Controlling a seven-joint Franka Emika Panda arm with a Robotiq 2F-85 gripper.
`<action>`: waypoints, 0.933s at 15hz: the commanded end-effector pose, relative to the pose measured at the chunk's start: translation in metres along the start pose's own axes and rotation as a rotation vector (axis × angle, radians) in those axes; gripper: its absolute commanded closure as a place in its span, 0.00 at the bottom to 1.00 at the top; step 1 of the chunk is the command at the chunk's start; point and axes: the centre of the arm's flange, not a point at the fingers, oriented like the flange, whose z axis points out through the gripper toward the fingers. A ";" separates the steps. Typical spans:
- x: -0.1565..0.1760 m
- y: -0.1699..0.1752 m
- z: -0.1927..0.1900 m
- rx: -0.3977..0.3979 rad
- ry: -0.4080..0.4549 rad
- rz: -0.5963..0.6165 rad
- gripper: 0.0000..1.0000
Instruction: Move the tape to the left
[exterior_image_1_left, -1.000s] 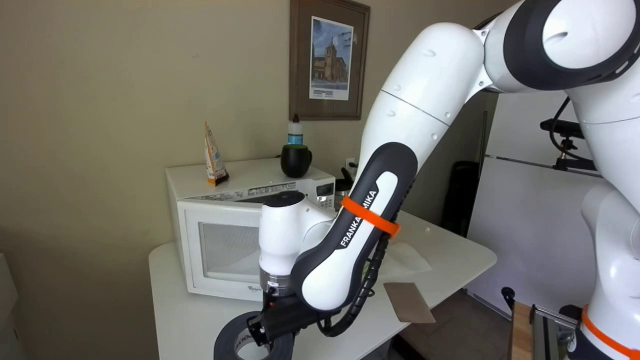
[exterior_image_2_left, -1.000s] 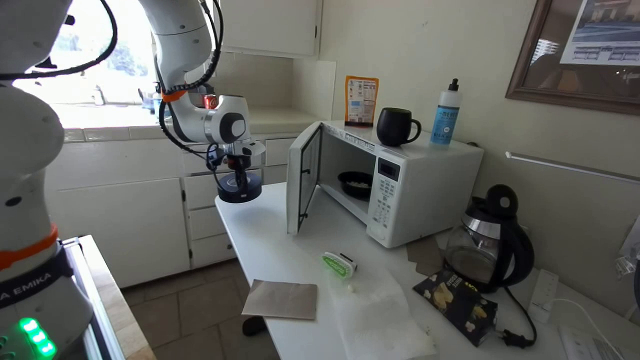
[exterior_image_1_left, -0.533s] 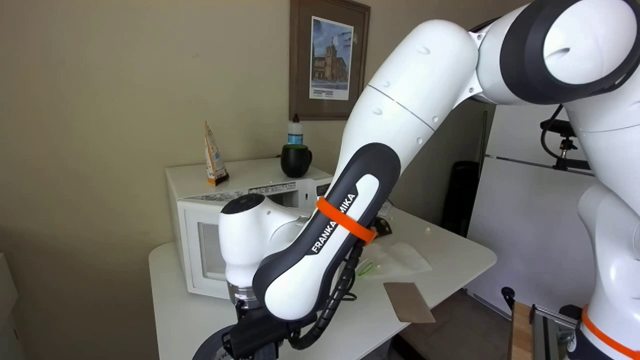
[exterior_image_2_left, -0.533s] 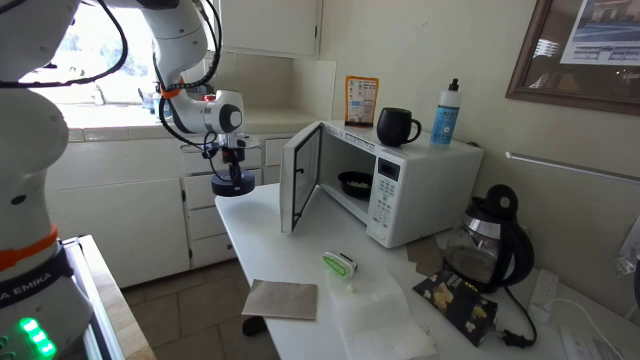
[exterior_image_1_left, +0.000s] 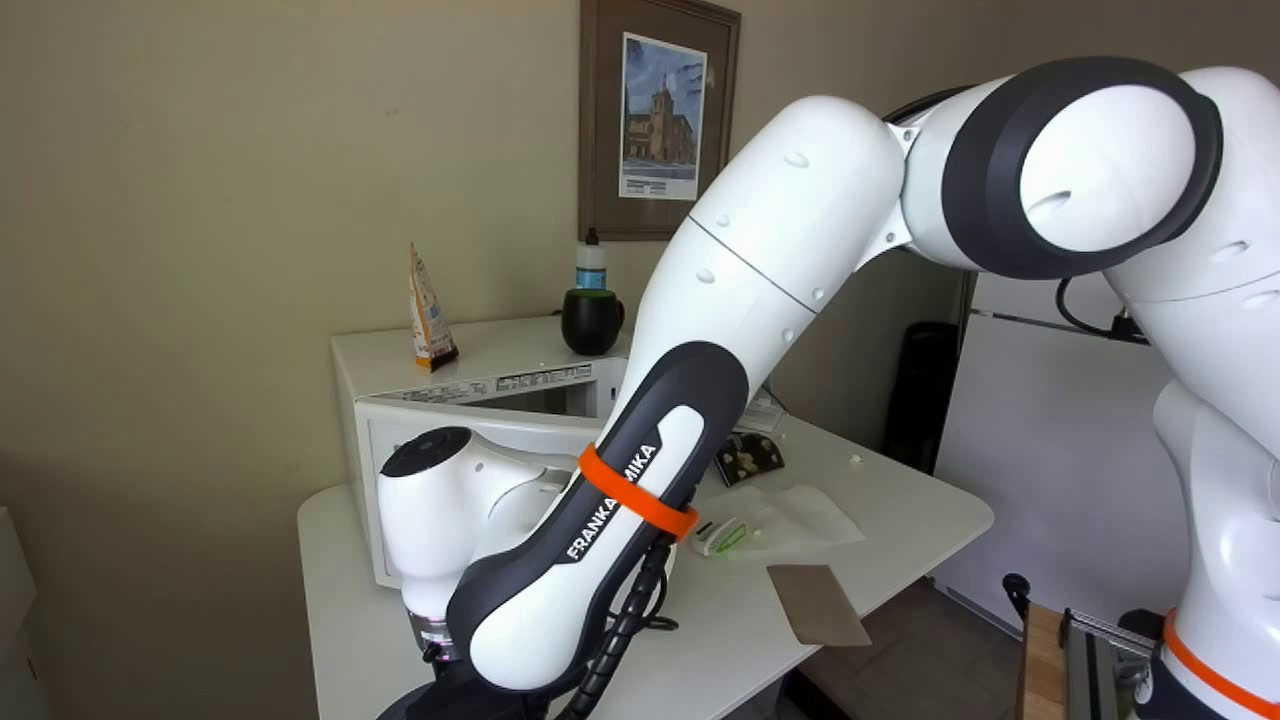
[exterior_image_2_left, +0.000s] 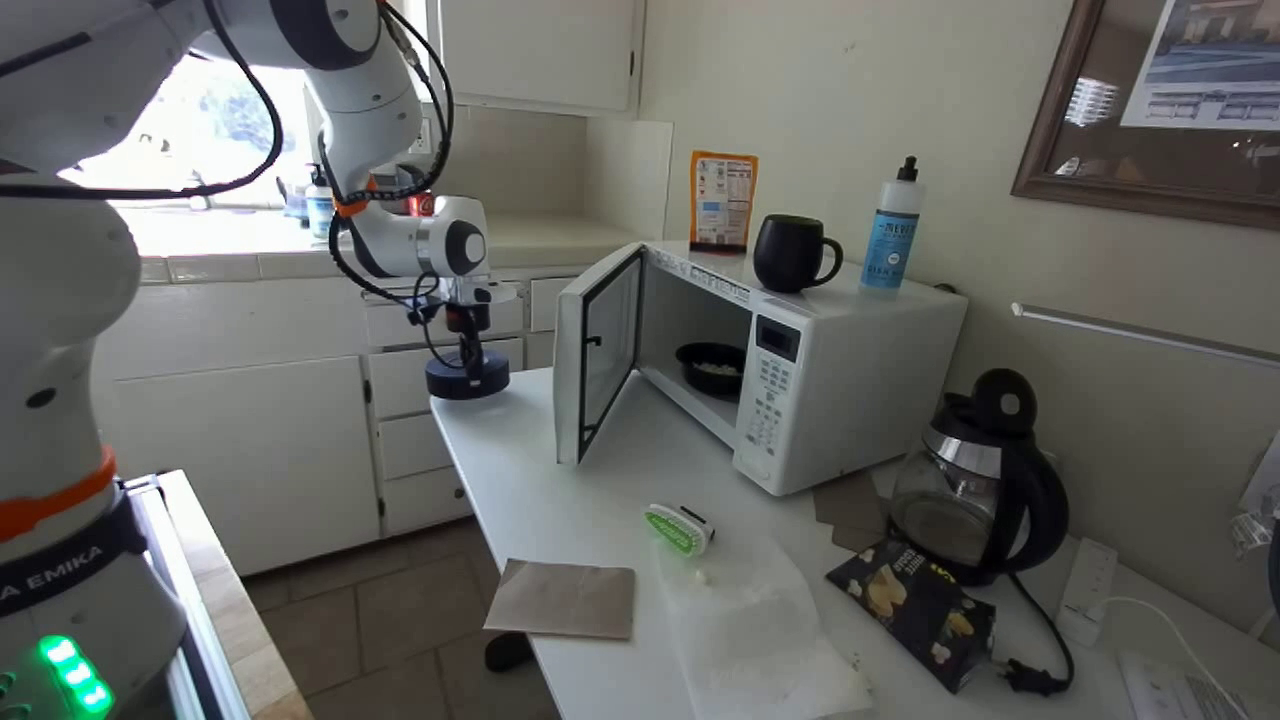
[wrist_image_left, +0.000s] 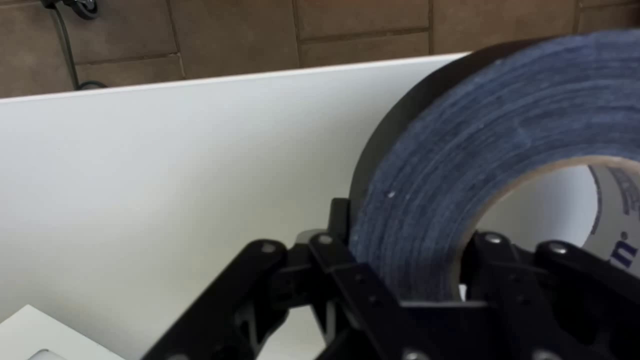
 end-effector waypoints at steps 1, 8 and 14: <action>0.013 -0.021 0.004 -0.013 0.005 0.029 0.79; 0.018 -0.027 0.016 -0.051 -0.006 0.026 0.28; 0.022 -0.010 -0.016 -0.027 -0.018 0.032 0.00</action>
